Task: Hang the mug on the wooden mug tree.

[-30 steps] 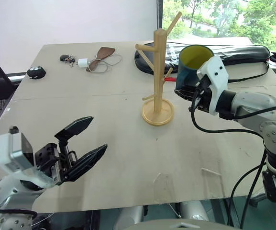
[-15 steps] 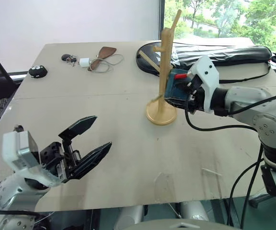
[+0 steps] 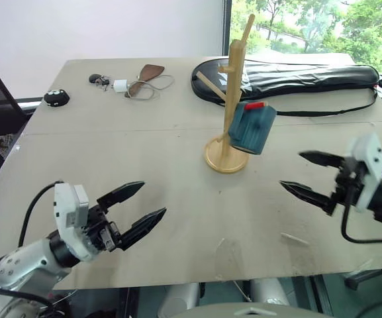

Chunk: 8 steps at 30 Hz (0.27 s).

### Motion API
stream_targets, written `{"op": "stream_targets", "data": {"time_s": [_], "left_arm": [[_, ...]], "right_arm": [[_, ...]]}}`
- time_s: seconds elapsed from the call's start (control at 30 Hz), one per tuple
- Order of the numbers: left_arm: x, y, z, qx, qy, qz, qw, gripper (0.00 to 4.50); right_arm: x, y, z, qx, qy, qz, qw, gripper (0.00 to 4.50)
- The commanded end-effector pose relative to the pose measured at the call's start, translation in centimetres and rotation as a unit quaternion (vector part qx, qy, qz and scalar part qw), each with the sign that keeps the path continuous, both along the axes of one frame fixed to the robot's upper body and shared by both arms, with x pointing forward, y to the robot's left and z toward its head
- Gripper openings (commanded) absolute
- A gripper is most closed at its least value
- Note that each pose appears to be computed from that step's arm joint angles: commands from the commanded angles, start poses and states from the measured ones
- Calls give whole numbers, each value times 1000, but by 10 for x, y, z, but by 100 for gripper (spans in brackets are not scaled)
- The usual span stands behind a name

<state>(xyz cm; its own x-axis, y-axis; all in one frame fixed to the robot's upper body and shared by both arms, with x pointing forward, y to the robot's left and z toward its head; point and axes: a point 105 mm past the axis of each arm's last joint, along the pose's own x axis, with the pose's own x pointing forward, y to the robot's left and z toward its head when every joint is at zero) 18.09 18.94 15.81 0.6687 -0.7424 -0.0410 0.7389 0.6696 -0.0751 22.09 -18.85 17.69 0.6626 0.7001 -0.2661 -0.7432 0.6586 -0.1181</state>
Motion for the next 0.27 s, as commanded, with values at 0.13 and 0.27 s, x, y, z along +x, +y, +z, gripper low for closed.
{"op": "stream_targets", "data": {"time_s": [0.13, 0.27], "left_arm": [[-6, 7, -2, 15, 18, 0, 1000, 450], [-8, 13, -9, 24, 36, 2, 999, 450]], "right_arm": [[-22, -41, -9, -54, -24, -40, 997, 448], [-25, -53, -15, -65, -21, -56, 996, 448]]}}
